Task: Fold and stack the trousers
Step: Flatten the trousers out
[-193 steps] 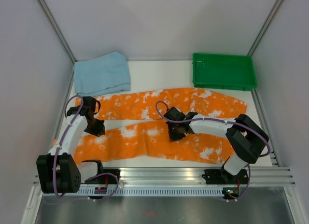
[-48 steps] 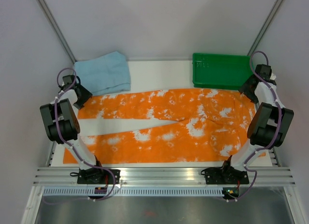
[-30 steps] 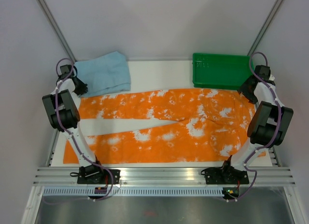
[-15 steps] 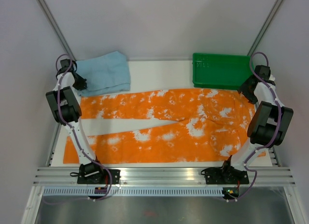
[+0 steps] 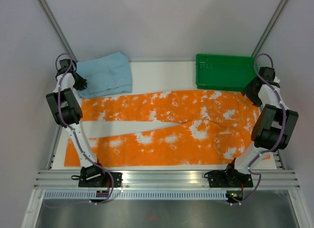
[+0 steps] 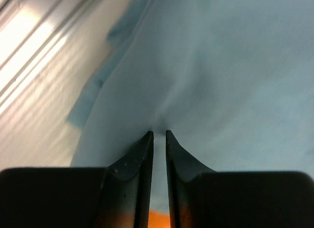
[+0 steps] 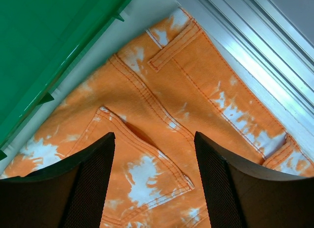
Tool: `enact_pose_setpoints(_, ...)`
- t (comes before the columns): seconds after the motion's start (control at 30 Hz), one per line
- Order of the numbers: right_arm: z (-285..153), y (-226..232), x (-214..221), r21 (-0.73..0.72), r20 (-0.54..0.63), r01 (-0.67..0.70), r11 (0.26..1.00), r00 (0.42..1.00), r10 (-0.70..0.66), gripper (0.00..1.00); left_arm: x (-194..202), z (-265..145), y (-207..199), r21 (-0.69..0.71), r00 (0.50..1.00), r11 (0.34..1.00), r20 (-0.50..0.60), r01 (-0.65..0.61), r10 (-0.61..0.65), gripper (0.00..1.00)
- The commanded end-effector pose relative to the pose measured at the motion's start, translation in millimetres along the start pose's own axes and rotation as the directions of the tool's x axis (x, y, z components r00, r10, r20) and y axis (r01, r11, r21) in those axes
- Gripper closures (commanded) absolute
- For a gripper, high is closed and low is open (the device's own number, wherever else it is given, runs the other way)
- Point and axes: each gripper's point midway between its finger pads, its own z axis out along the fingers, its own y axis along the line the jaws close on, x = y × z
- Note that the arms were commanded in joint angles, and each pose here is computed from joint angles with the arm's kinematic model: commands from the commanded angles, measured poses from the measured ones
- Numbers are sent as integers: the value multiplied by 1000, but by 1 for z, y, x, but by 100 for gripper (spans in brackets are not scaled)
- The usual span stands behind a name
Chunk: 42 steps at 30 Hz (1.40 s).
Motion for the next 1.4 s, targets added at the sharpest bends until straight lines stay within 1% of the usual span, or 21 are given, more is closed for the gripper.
enact_pose_setpoints(0.0, -14, 6, -14, -34, 52, -10, 999, 999, 12, 27, -12, -56, -3, 35, 998, 999, 63, -33, 30, 78)
enact_pose_setpoints(0.03, -14, 7, -14, -39, 51, -10, 999, 999, 12, 27, -2, -73, 4, 29, 998, 999, 65, -23, 21, 78)
enact_pose_setpoints(0.1, -12, 11, -12, -63, 48, -11, 998, 999, 14, 27, -1, -95, 5, 55, 992, 998, 129, 4, -11, 78)
enact_pose_setpoints(0.2, -8, 14, -10, -79, 39, -9, 997, 999, 12, 27, 4, -107, 13, 52, 985, 998, 170, 22, -31, 79)
enact_pose_setpoints(0.27, -4, 14, -6, -78, 28, -7, 997, 1000, 9, 27, 13, -110, 18, 44, 987, 998, 156, 36, -42, 78)
enact_pose_setpoints(0.33, -2, 14, -4, -81, 24, -6, 997, 1000, 8, 27, 20, -107, 24, 21, 990, 999, 130, 45, -48, 77)
enact_pose_setpoints(0.37, -1, 14, -3, -84, 23, -6, 996, 1000, 8, 27, 26, -104, 26, 10, 992, 999, 114, 44, -45, 74)
enact_pose_setpoints(0.53, -1, 11, -3, -71, 27, 9, 997, 1000, -7, 27, 47, -98, 43, -35, 998, 999, 47, 36, -34, 67)
enact_pose_setpoints(0.67, 2, 4, -4, -34, 37, 17, 999, 999, -16, 24, 53, -96, 64, -58, 998, 996, 15, 62, -61, 63)
enact_pose_setpoints(0.7, 4, 1, -5, -25, 37, 13, 1000, 999, -12, 24, 55, -96, 65, -41, 998, 997, 3, 68, -68, 62)
enact_pose_setpoints(0.73, 5, 0, -4, -20, 33, 13, 1000, 999, -12, 23, 56, -94, 66, -23, 997, 997, 1, 71, -71, 59)
enact_pose_setpoints(0.77, 8, -2, -3, -19, 22, 0, 1000, 1000, 0, 18, 56, -92, 68, -16, 997, 997, -4, 75, -76, 58)
enact_pose_setpoints(0.8, 9, -2, -3, -23, 17, -11, 1000, 1000, 11, 17, 53, -90, 73, -4, 996, 996, -3, 85, -85, 55)
enact_pose_setpoints(0.83, 10, -1, -3, -29, 15, -17, 999, 1000, 17, 17, 55, -86, 66, 64, 997, 995, -23, 75, -73, 48)
enact_pose_setpoints(0.87, 10, -1, -4, -36, 16, -20, 999, 1000, 20, 14, 54, -85, 65, 87, 997, 993, -31, 78, -76, 40)
enact_pose_setpoints(0.9, 10, 0, -4, -42, 20, -20, 999, 1000, 21, 12, 54, -82, 66, 105, 996, 991, -36, 81, -77, 38)
enact_pose_setpoints(1.03, 11, -2, -11, -26, 48, -23, 999, 999, 24, 7, 56, -72, 65, 134, 998, 990, -42, 44, -39, 36)
enact_pose_setpoints(1.17, 24, -14, -9, -1, 41, 2, 1000, 999, -2, 6, 61, -65, 67, 144, 999, 989, -49, 20, -13, 36)
enact_pose_setpoints(1.23, 31, -17, -4, -17, 25, 26, 1000, 999, -25, 6, 64, -62, 69, 143, 999, 990, -54, 5, 3, 37)
enact_pose_setpoints(1.37, 43, -15, -2, -68, 41, 118, 991, 993, -115, 5, 67, -59, 70, 146, 998, 989, -65, -14, 23, 36)
